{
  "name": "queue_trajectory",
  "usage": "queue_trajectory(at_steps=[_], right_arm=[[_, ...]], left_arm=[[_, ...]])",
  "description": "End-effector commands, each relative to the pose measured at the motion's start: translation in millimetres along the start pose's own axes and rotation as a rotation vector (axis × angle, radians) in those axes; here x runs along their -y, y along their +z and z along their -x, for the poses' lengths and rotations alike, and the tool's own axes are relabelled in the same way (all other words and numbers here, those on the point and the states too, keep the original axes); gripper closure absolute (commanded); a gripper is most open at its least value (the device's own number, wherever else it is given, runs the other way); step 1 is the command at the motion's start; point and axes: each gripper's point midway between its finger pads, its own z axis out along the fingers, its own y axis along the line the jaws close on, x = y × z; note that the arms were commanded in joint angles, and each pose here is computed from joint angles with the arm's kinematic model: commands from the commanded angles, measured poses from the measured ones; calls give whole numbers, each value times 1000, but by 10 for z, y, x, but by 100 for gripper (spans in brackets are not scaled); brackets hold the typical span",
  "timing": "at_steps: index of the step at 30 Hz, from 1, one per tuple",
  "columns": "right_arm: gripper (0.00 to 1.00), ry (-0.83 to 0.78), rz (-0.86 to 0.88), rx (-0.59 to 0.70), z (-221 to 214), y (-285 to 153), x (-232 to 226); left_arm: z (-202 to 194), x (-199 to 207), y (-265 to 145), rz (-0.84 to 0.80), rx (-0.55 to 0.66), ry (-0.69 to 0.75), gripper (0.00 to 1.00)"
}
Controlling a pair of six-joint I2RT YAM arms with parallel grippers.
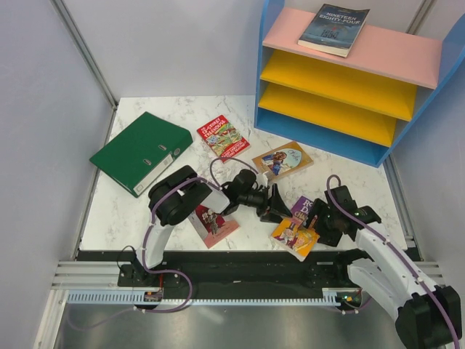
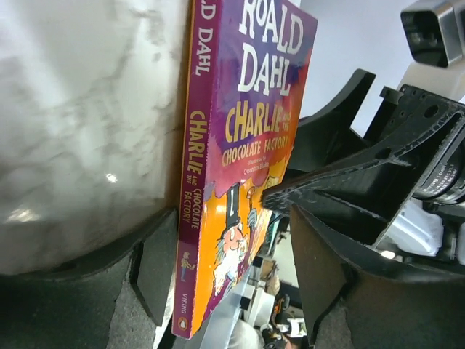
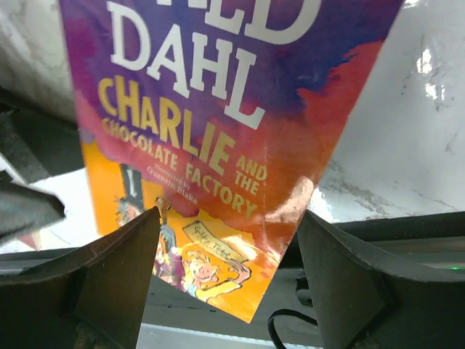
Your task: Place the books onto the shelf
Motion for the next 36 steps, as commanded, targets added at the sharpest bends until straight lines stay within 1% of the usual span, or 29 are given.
queue_trajectory(at_steps=[1, 5, 10, 12, 15, 16, 18, 19, 21, 22, 23, 24, 25, 26, 27, 29, 30, 33, 34, 36], right_arm=[[17, -1, 16, 16, 73, 99, -59], [17, 4, 30, 18, 116, 199, -113], [18, -34, 80, 85, 358, 190, -343], [18, -58, 118, 134, 495, 148, -475], [18, -101, 168, 178, 636, 103, -644], [18, -116, 189, 169, 641, 102, -700], [18, -154, 230, 179, 687, 77, -815], [18, -169, 255, 161, 667, 78, -871], [18, -185, 272, 163, 693, 61, -931], [18, -202, 283, 159, 689, 66, -950], [17, -212, 294, 154, 686, 52, -978], [17, -216, 293, 156, 689, 48, -975], [17, -222, 295, 167, 700, 25, -980], [16, -214, 269, 187, 737, 11, -940], [11, -208, 258, 201, 757, -11, -924], [5, -187, 258, 252, 830, -115, -929], [3, -177, 260, 267, 851, -159, -938], [2, -169, 320, 320, 926, -374, -1062], [2, -176, 354, 340, 941, -473, -1123], [2, -184, 423, 375, 996, -672, -1272]], left_arm=[[-55, 362, 138, -42, -57, 132, 32], [-74, 424, 194, -44, -69, 140, 32], [-86, 443, 169, -39, -75, 146, 32], [-97, 432, 163, -30, -75, 148, 34], [-97, 389, 170, -20, -82, 147, 41], [-107, 374, 180, -14, -89, 143, 44], [-102, 350, 197, -10, -94, 141, 44], [-92, 351, 205, -10, -92, 144, 44], [-66, 346, 224, -11, -90, 143, 50], [-61, 349, 241, -12, -91, 143, 65], [-65, 345, 249, -14, -99, 142, 77], [-45, 377, 252, -19, -98, 145, 92], [-39, 395, 244, -21, -98, 149, 98], [-26, 380, 225, -12, -95, 144, 98], [-13, 460, 182, -19, -88, 169, 98], [45, 487, 82, 5, -64, 175, 98], [78, 595, -7, -1, -44, 219, 98], [237, 670, -258, 35, 16, 253, 98], [364, 835, -428, 19, 65, 280, 98], [461, 935, -600, 8, 98, 295, 98]])
